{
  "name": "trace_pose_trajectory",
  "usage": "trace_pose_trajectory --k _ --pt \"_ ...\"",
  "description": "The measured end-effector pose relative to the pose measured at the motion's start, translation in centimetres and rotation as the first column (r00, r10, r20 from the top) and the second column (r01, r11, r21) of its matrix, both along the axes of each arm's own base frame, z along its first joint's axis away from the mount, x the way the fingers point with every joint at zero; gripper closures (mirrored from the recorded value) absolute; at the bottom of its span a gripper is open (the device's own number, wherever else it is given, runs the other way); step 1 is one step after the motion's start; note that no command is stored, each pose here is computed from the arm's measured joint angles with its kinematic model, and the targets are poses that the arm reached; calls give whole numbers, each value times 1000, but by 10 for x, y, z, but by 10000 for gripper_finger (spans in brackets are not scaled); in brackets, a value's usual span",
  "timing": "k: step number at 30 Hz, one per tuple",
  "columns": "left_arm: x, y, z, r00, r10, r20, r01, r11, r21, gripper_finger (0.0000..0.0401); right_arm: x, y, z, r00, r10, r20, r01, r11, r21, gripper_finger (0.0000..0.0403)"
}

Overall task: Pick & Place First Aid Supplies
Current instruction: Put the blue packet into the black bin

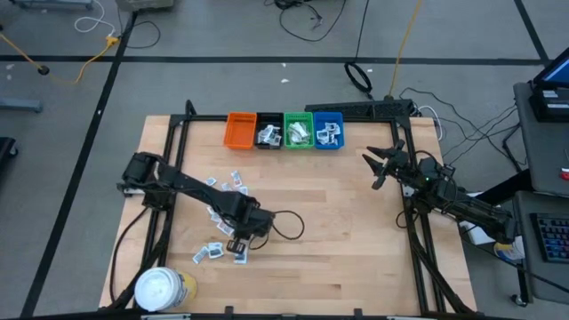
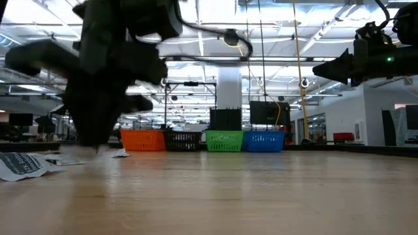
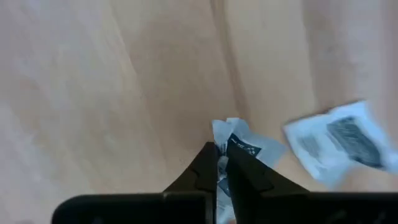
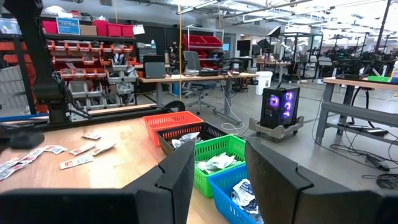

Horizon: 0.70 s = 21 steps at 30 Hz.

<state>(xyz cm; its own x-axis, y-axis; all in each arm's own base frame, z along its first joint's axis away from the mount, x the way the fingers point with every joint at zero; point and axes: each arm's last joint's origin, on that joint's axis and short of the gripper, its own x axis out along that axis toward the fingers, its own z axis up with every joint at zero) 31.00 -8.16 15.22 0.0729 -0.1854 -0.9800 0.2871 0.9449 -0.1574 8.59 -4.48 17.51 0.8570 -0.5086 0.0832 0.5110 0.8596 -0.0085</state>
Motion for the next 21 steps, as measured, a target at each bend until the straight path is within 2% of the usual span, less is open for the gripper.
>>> trace_pose_trajectory --k 5,11,16,21 --pt "-5 20 31 989 147 20 -147 989 -14 392 0 0 0 1000 0 0 0 1000 0 264" --pt "-17 45 60 944 330 -9 -331 944 -21 384 0 0 0 1000 0 0 0 1000 0 264" --pt "-30 66 75 860 508 -51 -509 860 -16 392 0 0 0 1000 0 0 0 1000 0 264" --pt "-40 83 87 764 640 -75 -643 766 -16 388 0 0 0 1000 0 0 0 1000 0 264"
